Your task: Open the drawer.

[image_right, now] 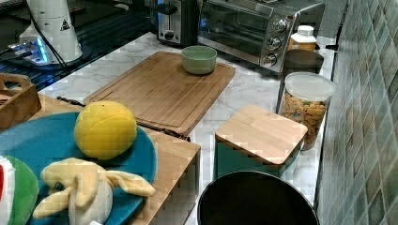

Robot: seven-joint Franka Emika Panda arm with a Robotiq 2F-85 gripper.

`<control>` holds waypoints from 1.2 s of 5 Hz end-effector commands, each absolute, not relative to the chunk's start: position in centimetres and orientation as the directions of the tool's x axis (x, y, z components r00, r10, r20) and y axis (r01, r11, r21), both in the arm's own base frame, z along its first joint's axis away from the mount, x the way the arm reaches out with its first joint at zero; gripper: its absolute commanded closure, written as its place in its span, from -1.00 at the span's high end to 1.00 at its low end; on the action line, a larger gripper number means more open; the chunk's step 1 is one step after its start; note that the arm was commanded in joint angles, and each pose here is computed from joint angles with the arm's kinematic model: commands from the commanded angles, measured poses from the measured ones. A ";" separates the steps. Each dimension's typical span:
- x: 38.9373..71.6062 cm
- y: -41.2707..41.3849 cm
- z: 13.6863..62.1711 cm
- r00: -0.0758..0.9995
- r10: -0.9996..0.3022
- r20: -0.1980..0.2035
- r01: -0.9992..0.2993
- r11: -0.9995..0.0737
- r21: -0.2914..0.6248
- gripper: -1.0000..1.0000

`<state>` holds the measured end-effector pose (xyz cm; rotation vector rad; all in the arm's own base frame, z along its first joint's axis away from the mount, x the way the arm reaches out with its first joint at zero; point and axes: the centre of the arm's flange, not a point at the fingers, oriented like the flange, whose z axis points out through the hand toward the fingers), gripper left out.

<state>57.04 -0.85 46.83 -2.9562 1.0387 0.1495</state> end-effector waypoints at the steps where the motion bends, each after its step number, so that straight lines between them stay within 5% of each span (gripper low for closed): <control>1: 57.0 -0.7 46.7 0.777 -0.623 -0.096 -0.623 -0.782 0.026 1.00; 2: 56.3 -3.7 45.8 0.841 -0.525 -0.131 -0.527 -0.850 0.021 1.00; 3: 55.1 -6.7 44.8 0.919 -0.383 -0.087 -0.380 -0.923 0.054 1.00; 4: 54.9 -10.1 44.0 0.955 -0.284 -0.088 -0.278 -0.958 0.073 1.00; 5: 54.7 -12.7 42.9 0.977 -0.204 -0.065 -0.196 -0.975 0.108 1.00; 6: 53.6 -15.3 41.2 0.990 -0.141 0.017 -0.142 -0.983 0.115 1.00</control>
